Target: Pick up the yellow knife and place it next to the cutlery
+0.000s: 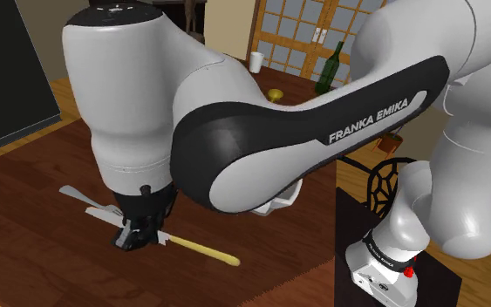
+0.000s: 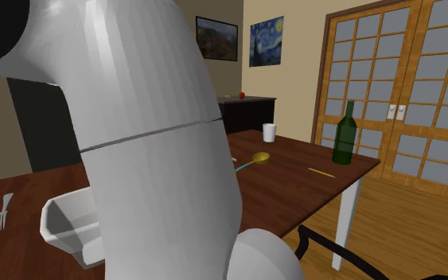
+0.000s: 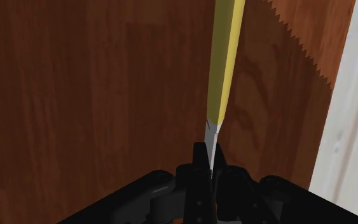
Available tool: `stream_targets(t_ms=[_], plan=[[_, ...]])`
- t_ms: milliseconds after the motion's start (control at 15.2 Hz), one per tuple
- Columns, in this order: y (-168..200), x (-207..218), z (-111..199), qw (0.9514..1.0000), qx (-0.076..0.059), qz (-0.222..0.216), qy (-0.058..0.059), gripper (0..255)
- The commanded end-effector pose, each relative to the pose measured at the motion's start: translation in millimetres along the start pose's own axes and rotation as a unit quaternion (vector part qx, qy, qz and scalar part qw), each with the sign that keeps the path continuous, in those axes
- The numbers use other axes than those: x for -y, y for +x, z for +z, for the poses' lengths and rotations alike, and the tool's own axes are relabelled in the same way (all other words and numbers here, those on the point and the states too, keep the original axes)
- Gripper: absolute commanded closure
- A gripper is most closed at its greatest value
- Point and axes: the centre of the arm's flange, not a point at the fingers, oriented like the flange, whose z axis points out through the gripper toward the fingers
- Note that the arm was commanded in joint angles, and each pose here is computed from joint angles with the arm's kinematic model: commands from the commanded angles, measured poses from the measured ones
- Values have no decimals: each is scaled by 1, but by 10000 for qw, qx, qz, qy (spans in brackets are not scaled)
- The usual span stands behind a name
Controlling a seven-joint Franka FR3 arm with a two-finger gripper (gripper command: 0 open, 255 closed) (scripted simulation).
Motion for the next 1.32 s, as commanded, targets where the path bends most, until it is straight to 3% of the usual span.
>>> stream_targets(t_ms=[0,198,1254], plan=[[-2,27,0,10000,0,10,0,255],[-3,70,-1,10000,0,10,0,255],[-4,71,84,10000,0,10,0,255]])
